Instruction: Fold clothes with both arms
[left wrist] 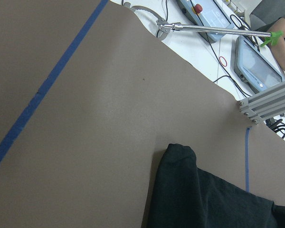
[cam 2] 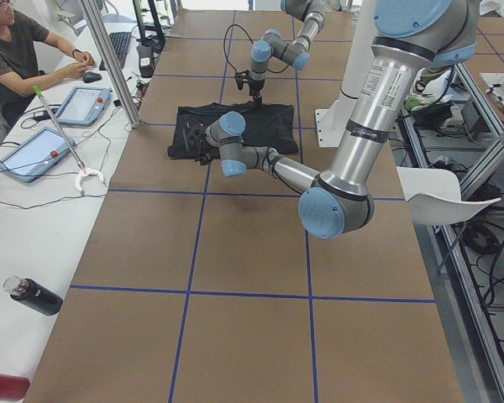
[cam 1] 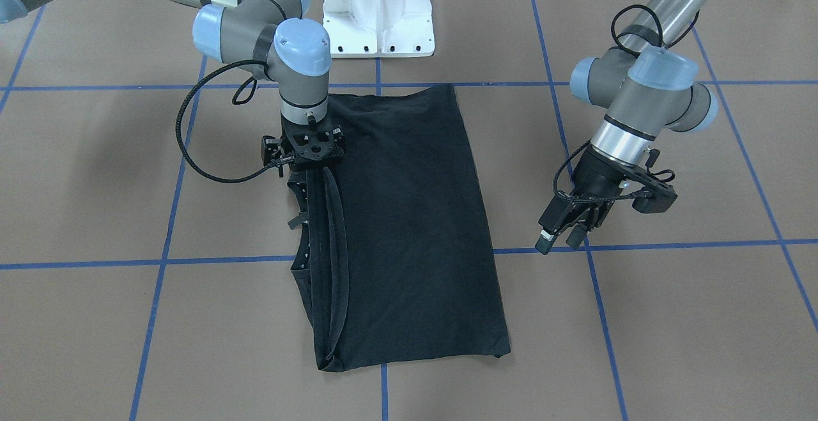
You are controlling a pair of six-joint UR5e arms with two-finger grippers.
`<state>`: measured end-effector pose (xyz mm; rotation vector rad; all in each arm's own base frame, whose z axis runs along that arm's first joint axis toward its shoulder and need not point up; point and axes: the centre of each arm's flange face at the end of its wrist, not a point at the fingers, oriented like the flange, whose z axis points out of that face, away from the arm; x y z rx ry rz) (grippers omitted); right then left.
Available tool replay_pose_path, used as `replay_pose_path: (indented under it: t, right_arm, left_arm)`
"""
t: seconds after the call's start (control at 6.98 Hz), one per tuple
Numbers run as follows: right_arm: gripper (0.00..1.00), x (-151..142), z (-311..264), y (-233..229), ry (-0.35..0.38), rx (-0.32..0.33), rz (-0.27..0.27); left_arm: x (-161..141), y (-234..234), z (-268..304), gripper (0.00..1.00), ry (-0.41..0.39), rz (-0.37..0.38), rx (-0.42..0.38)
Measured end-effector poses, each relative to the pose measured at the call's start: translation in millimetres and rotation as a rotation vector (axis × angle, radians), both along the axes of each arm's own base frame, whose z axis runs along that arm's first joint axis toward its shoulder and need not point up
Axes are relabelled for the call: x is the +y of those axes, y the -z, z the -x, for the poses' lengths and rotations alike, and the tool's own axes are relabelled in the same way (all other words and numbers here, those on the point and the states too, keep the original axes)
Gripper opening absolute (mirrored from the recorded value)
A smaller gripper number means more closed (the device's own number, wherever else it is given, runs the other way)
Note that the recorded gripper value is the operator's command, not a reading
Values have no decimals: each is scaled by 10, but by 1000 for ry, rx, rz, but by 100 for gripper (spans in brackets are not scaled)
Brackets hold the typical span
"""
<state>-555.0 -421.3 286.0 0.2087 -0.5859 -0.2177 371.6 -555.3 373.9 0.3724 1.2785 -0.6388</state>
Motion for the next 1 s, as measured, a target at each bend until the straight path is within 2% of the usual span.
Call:
replay_pose_path:
  t: [1.0]
  right_arm:
    - [100, -246, -100, -75, -35, 13, 15]
  left_arm:
    - [47, -32, -96, 100, -14, 4, -5]
